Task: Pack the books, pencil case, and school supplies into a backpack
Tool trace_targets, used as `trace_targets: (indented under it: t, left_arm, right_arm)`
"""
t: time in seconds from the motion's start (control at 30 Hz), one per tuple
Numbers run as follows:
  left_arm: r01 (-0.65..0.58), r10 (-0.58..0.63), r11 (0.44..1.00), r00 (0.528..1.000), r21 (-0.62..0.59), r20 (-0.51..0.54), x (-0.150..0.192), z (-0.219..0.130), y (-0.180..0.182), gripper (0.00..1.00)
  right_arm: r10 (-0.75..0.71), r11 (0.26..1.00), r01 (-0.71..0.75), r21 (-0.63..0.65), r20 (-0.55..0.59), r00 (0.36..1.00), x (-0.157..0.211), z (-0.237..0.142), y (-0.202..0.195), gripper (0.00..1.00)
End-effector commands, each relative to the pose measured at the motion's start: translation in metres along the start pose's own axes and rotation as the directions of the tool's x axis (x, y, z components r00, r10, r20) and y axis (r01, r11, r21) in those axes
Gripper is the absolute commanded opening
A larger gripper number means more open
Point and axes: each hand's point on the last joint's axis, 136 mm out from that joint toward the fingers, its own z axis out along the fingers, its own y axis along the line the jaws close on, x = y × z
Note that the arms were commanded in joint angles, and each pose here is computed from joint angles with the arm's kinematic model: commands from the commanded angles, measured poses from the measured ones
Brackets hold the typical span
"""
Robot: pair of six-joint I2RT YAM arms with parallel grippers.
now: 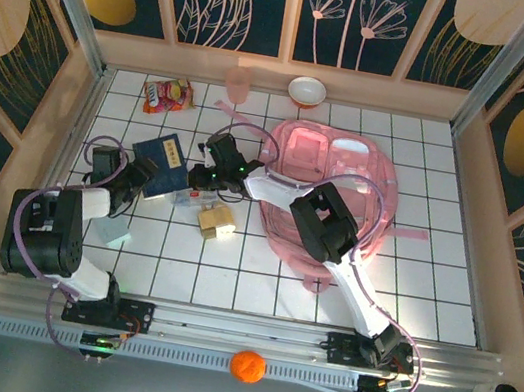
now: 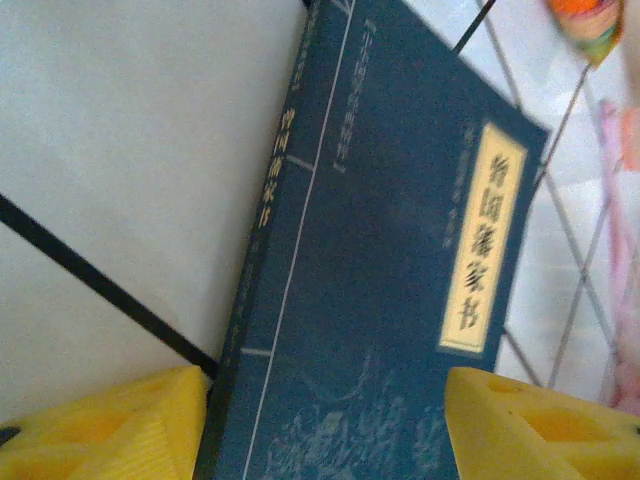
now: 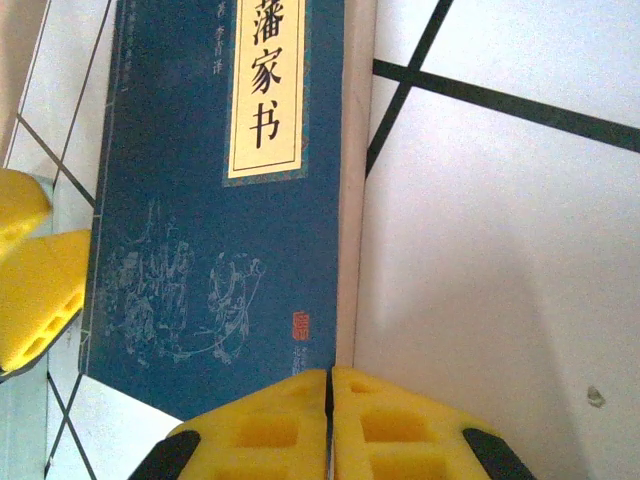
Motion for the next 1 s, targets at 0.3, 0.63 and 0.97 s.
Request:
trace_targets:
  t: [0.3, 0.63, 0.97]
  left_arm:
    - [-0.067, 0.063, 0.987, 0.998, -0.145, -0.032, 0.004, 0.001, 0.023, 0.61]
    - [-0.019, 0.023, 0.999, 0.991, 0.034, -0.134, 0.021, 0.01, -0.007, 0.5]
    - [-0.002, 0.037, 0.977, 0.986, 0.214, -0.161, 0.012, -0.012, -0.061, 0.51]
  right_arm:
    - [0.045, 0.996, -0.037, 0.082, -0.093, 0.995, 0.04, 0.02, -0.027, 0.07]
    - [0.043, 0.999, -0.041, 0.027, -0.085, 0.995, 0.035, 0.019, -0.014, 0.07]
    - [0.061, 0.998, -0.061, 0.004, -0.089, 0.994, 0.036, 0.022, -0.012, 0.08]
